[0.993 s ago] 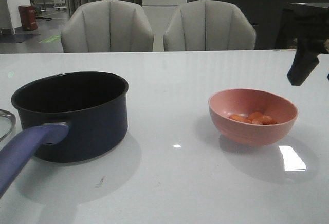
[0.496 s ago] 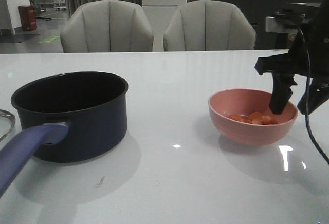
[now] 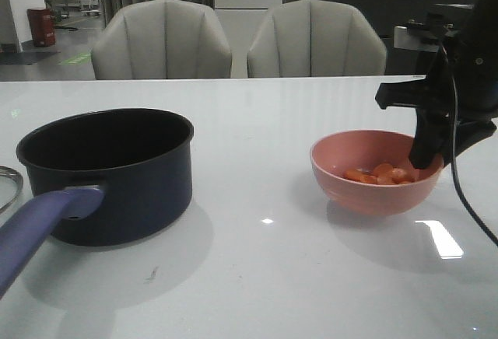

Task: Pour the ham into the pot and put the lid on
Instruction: 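Reach the right gripper to the pink bowl rim and grasp it, then lift the pink bowl and carry it over the saucepan, right gripper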

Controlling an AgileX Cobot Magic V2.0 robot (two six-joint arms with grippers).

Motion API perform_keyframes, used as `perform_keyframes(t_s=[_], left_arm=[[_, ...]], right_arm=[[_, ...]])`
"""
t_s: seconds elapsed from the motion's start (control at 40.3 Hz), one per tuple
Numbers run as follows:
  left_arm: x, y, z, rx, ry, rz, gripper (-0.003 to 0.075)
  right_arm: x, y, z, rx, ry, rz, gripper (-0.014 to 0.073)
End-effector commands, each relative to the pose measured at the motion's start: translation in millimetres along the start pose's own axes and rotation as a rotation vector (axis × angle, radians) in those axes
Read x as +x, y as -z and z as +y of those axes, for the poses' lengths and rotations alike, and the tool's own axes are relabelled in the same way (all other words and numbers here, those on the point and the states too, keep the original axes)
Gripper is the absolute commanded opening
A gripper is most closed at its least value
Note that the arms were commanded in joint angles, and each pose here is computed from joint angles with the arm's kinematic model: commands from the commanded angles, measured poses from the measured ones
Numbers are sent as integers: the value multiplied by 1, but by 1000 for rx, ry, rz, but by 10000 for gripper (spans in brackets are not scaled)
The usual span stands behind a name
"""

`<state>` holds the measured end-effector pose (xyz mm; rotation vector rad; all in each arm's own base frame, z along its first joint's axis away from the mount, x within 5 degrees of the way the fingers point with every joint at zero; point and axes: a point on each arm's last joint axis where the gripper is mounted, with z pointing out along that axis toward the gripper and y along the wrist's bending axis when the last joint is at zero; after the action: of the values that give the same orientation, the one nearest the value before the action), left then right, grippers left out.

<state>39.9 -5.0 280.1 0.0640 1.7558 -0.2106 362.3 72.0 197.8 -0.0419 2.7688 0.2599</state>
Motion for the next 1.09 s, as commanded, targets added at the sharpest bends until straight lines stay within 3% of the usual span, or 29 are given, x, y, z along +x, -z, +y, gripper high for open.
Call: perform_keyframes(t_s=[0.0, 0.124, 0.248, 0.521, 0.695, 0.844, 1.067], left_arm=[[-15, 3, -2, 25, -2, -88, 552], [-15, 3, -2, 25, -2, -88, 552], [-15, 3, -2, 25, -2, -88, 552], [-15, 3, -2, 25, -2, -88, 552], [-15, 3, -2, 25, -2, -88, 552], [-15, 3, -2, 25, -2, -88, 552], [-15, 3, -2, 25, -2, -88, 552]], right_arm=[[-20, 40, 6, -26, 15, -133, 137], [-28, 67, 19, -49, 46, -199, 137], [-34, 98, 48, -92, 157, -278, 137], [-30, 136, 140, -248, 369, -415, 137], [-23, 149, 189, -335, 473, -645, 137], [-22, 151, 206, -365, 523, -866, 137], [-7, 122, 199, -412, 484, -1138, 137]])
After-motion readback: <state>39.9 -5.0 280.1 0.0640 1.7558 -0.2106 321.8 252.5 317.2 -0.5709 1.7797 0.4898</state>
